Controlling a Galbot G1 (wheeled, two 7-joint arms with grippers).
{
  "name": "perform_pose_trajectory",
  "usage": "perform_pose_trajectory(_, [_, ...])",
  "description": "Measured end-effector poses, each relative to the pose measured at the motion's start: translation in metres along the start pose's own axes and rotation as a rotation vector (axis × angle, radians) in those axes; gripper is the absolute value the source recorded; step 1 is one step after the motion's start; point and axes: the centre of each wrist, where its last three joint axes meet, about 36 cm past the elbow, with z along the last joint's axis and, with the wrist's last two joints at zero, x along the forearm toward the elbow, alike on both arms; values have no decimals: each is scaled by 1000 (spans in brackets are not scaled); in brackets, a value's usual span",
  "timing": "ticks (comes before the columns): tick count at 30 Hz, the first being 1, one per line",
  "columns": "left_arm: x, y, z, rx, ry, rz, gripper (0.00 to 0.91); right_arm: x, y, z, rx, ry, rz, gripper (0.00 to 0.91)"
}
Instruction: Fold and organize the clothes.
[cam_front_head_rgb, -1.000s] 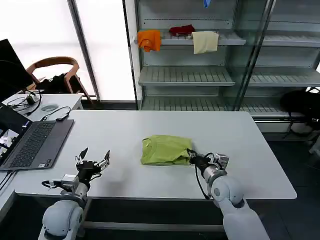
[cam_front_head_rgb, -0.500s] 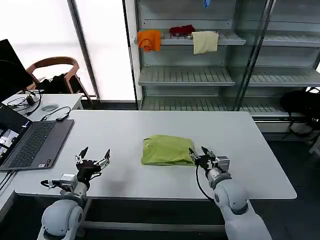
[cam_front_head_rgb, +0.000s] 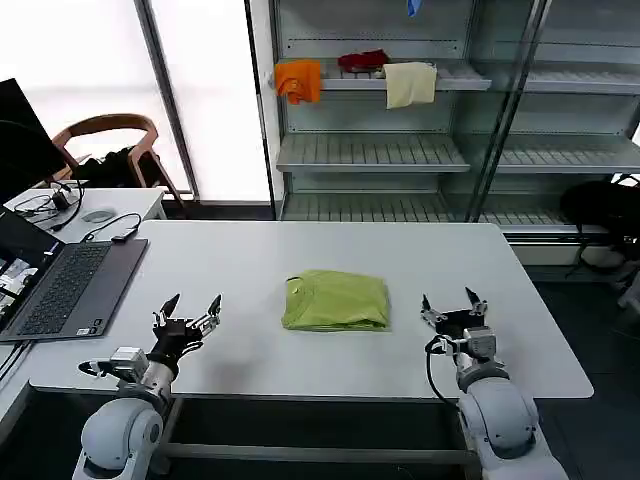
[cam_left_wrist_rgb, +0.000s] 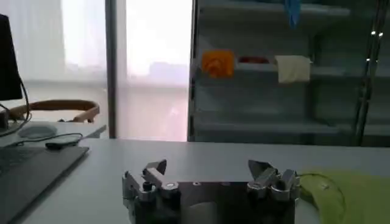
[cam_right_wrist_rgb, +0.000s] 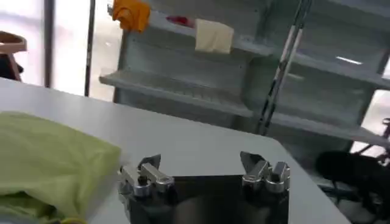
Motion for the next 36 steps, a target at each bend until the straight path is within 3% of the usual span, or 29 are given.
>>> perform_pose_trajectory(13, [1, 1, 1, 35, 7, 2, 907, 16, -32, 13, 105, -29, 115, 907])
perform_pose_trajectory(29, [4, 6, 2, 40, 19, -16, 907, 22, -51, 13, 71, -86, 101, 907])
perform_pose_trajectory(36, [5, 7, 2, 32, 36, -27, 907, 24, -53, 17, 57, -80, 82, 907])
